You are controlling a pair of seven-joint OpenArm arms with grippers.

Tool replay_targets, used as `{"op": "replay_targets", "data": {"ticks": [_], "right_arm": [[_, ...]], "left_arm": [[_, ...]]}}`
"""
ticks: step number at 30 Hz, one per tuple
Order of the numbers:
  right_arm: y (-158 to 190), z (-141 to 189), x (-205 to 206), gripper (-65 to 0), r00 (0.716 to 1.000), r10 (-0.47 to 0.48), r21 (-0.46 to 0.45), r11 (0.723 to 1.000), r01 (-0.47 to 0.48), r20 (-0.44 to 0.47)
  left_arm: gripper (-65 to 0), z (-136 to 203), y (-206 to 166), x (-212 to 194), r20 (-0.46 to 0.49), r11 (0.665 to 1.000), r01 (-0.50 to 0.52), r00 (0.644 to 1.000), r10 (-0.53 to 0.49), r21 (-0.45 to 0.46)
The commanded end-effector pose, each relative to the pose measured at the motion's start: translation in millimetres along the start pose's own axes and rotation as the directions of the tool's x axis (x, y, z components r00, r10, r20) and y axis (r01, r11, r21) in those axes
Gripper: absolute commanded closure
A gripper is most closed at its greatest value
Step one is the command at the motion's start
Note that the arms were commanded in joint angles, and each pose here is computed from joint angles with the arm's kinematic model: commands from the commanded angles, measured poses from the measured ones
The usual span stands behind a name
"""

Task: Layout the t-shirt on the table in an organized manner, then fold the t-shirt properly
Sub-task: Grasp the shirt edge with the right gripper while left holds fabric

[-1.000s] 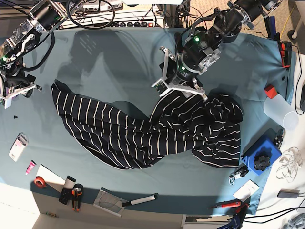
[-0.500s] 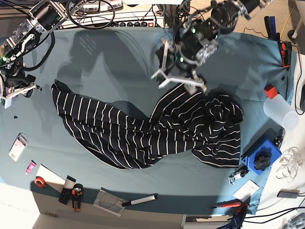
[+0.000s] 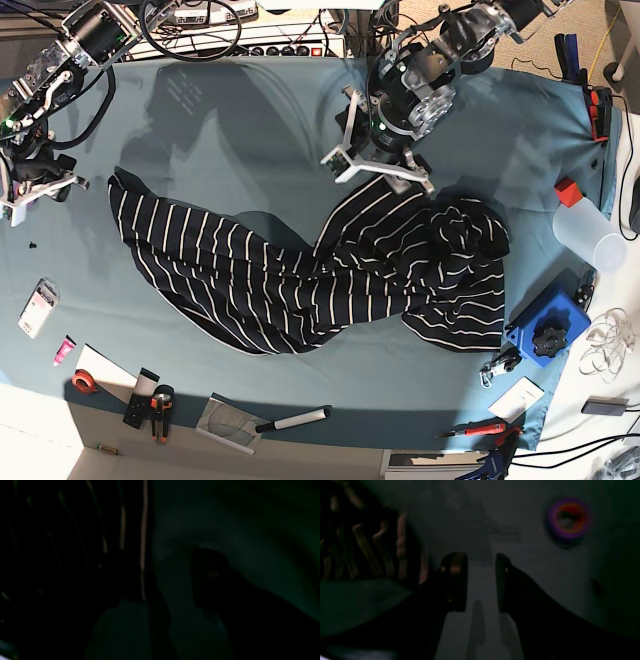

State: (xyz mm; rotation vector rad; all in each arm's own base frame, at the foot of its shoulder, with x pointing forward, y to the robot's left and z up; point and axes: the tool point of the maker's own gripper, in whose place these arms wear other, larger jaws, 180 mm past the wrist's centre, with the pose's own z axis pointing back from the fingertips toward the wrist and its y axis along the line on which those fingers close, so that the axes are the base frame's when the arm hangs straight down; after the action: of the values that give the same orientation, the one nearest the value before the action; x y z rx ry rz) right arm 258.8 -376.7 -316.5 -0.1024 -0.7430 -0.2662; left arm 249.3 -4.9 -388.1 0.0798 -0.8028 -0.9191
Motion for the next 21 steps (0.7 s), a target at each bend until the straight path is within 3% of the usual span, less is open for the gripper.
{"op": "replay_targets", "data": {"ticks": [1, 7, 14, 21], "right_arm": [[0, 6, 13, -19.1, 0.999, 0.020, 0.011, 1.000, -0.020, 0.042], [3, 7, -5, -19.1, 0.999, 0.032, 0.045, 0.998, -0.032, 0.013], [-2, 8, -23, -19.1, 0.999, 0.040, 0.036, 0.999, -0.039, -0.028], [2, 7, -24, -19.1, 1.000, 0.028, 0.043, 0.999, -0.029, 0.012]], "left_arm": [[-39.2, -3, 4, -9, -0.041, 1.000, 0.013, 0.999, -0.012, 0.016], [-39.2, -8, 27, -20, -0.069, 0.989, 0.014, 0.998, -0.004, 0.151], [-37.3, -16, 36, -13, -0.061, 0.990, -0.006, 0.998, 0.014, 0.138], [-26.8, -25, 35, -22, -0.096, 0.993, -0.022, 0.995, 0.033, 0.115]]}}
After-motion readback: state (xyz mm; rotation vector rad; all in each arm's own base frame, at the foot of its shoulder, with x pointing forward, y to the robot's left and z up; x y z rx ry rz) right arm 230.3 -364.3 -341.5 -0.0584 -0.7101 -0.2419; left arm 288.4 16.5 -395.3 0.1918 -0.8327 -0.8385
